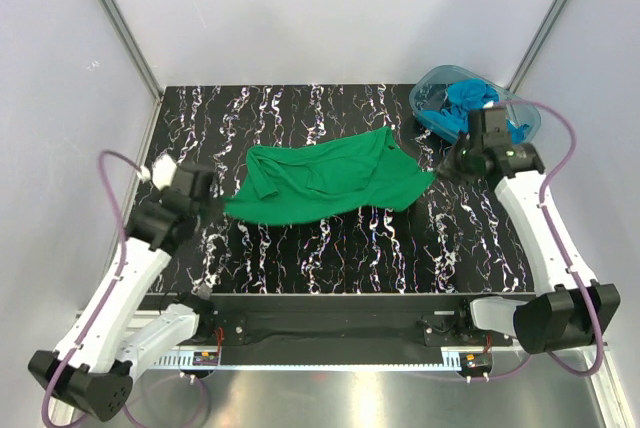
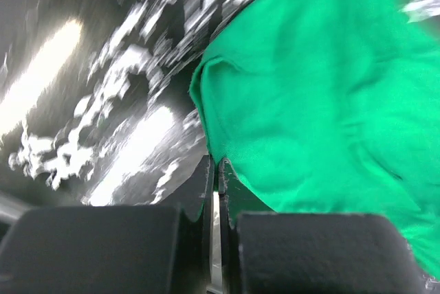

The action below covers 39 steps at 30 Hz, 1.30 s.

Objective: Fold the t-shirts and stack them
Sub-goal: Flatten the tshirt out

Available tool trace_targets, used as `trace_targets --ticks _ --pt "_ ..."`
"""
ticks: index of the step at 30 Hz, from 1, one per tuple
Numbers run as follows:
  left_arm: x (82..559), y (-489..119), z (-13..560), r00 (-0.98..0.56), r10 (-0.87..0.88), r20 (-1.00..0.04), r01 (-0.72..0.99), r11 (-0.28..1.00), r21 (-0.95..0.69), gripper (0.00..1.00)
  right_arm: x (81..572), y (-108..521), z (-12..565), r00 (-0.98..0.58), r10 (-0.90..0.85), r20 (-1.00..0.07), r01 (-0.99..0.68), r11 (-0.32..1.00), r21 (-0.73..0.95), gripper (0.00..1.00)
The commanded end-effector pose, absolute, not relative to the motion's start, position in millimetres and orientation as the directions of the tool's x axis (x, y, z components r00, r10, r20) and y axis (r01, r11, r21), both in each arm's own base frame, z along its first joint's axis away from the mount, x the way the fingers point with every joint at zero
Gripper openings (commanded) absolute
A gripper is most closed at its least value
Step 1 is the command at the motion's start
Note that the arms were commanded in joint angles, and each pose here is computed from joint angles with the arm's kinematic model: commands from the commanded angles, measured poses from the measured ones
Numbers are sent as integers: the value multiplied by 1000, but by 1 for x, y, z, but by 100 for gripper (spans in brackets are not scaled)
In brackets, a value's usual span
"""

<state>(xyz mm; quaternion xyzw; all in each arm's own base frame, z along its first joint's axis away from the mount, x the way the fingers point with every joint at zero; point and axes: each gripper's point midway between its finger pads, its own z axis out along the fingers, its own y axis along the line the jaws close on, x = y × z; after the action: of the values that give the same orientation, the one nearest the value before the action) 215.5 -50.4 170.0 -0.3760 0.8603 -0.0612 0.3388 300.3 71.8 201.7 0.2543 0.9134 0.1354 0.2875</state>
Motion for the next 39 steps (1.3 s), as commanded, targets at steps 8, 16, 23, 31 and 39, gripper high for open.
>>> trace_targets --ticks 8,16,23,31,39 --pt "245 -10 397 -104 -506 -856 -336 828 -449 0 314 52 401 -406 497 -767 199 867 457 0" --pt "239 -14 512 134 -424 -896 -102 893 -438 0 294 34 536 -66 446 -893 51 895 443 0" --pt "225 -33 584 311 -368 -876 128 930 -345 0 300 45 572 67 439 -896 -85 897 433 0" --pt "214 -16 584 399 -449 -799 107 889 -446 0 292 49 603 186 441 -878 -176 894 412 0" --pt "186 1 588 441 -468 -766 94 873 -479 0 238 41 651 324 462 -826 -244 884 399 0"
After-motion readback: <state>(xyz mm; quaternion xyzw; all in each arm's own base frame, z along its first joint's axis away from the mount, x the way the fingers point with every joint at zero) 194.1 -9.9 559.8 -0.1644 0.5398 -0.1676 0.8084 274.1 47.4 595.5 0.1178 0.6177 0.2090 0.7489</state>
